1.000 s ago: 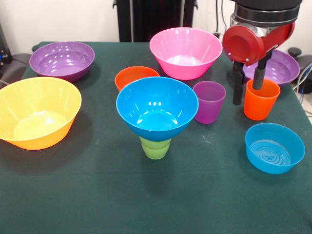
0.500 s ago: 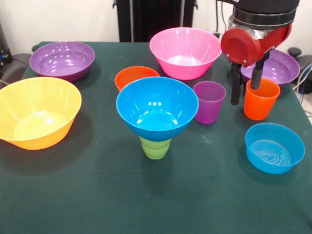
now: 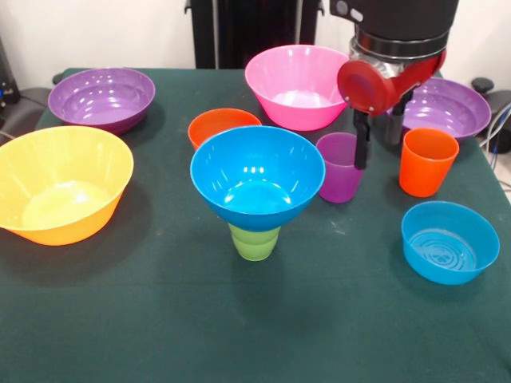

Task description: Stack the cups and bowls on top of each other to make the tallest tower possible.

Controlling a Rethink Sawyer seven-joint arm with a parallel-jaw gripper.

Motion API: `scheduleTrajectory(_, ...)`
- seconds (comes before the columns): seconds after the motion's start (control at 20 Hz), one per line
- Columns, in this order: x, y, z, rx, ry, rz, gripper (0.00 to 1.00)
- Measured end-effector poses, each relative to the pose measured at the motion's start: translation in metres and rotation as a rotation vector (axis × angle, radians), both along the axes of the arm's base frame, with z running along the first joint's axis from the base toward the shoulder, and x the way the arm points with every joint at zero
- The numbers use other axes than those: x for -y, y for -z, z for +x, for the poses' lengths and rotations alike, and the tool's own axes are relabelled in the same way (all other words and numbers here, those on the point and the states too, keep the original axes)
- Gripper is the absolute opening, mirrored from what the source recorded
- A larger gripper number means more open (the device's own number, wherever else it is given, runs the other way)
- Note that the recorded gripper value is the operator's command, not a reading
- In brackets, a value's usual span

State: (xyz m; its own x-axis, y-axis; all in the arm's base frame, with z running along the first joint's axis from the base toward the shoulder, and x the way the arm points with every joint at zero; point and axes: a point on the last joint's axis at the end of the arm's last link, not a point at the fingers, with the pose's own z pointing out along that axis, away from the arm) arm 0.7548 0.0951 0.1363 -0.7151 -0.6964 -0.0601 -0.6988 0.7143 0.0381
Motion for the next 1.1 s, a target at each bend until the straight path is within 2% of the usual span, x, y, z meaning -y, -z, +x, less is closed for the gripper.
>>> scheduleTrajectory(0.45, -0.001, 0.025, -0.025, -0.005, -0.007, 0.014, 1.0)
scheduleTrajectory(0.85, -0.007, 0.037, -0.038, 0.007, -0.017, 0.023, 1.0)
scheduleTrajectory(1.1, -0.012, 0.039, -0.049, -0.005, -0.03, 0.022, 1.0)
